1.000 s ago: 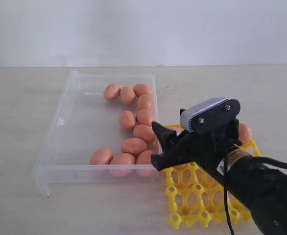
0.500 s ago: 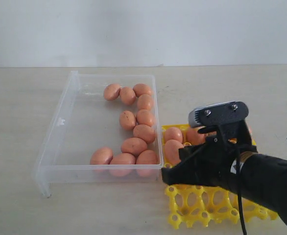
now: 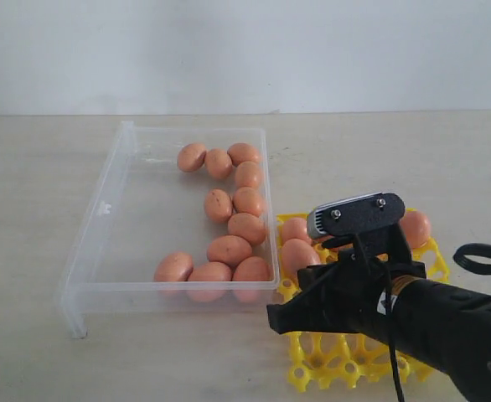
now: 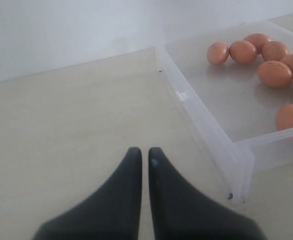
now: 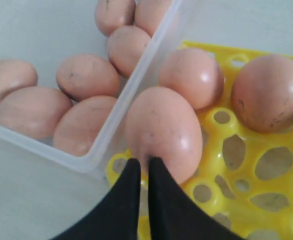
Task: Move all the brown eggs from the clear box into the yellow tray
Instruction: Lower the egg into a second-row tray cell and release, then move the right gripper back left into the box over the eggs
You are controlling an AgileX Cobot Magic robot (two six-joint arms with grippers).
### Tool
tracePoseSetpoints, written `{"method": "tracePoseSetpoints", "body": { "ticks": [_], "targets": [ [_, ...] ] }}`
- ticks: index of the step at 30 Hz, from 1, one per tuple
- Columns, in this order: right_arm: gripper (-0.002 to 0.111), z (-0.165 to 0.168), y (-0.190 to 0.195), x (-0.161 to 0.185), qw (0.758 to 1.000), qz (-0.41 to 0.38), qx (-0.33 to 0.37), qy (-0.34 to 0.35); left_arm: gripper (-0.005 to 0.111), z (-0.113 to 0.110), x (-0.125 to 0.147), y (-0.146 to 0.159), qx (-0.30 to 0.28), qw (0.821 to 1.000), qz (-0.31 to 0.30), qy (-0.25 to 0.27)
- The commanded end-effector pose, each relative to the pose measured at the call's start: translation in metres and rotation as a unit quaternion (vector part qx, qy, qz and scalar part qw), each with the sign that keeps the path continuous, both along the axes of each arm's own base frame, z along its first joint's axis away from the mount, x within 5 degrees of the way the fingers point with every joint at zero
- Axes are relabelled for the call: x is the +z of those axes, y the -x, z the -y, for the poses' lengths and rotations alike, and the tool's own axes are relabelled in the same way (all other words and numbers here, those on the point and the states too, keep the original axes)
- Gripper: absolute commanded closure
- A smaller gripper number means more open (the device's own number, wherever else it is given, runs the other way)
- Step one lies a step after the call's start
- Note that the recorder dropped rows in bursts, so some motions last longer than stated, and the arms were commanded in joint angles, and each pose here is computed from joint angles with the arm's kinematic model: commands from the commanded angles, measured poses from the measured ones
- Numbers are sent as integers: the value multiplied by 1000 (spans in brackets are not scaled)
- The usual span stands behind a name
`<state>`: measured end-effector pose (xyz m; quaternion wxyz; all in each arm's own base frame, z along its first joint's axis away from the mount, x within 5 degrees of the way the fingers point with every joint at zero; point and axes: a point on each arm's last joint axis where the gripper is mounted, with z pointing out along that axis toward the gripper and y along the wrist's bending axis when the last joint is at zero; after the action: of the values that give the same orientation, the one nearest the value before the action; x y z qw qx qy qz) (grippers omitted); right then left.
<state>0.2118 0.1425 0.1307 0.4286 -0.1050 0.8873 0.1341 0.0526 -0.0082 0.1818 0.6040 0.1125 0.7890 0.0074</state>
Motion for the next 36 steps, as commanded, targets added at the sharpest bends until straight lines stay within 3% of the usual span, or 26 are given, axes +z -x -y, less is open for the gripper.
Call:
{"method": "tracePoseSetpoints", "body": {
  "ticks": [1,10,16,19,22,25,27,29,32,36],
  "targets": [
    [108,0,-3,-11,1000,-4,-6,13,103,0,-1,0,4,1000,1,5],
    [108,0,-8,-10,999,32,-13,6,103,0,-1,0,4,1000,1,5],
    [108,-1,-9,13,997,78,-11,-24,103,0,-1,0,4,1000,1,5],
    [108,-2,-11,36,988,150,-3,-48,103,0,-1,0,4,1000,1,5],
    [108,-12,-20,72,959,275,30,-66,103,0,-1,0,4,1000,1,5],
    [108,-30,-42,102,949,308,42,-56,103,0,-1,0,4,1000,1,5],
    [108,-44,-65,112,969,235,63,-30,103,0,-1,0,4,1000,1,5],
    [108,-54,-86,111,991,96,96,5,103,0,-1,0,4,1000,1,5],
    [108,-58,-112,107,982,-100,149,63,103,0,-1,0,4,1000,1,5],
    [108,-63,-135,108,965,-146,180,121,103,0,-1,0,4,1000,1,5]
  ]
}}
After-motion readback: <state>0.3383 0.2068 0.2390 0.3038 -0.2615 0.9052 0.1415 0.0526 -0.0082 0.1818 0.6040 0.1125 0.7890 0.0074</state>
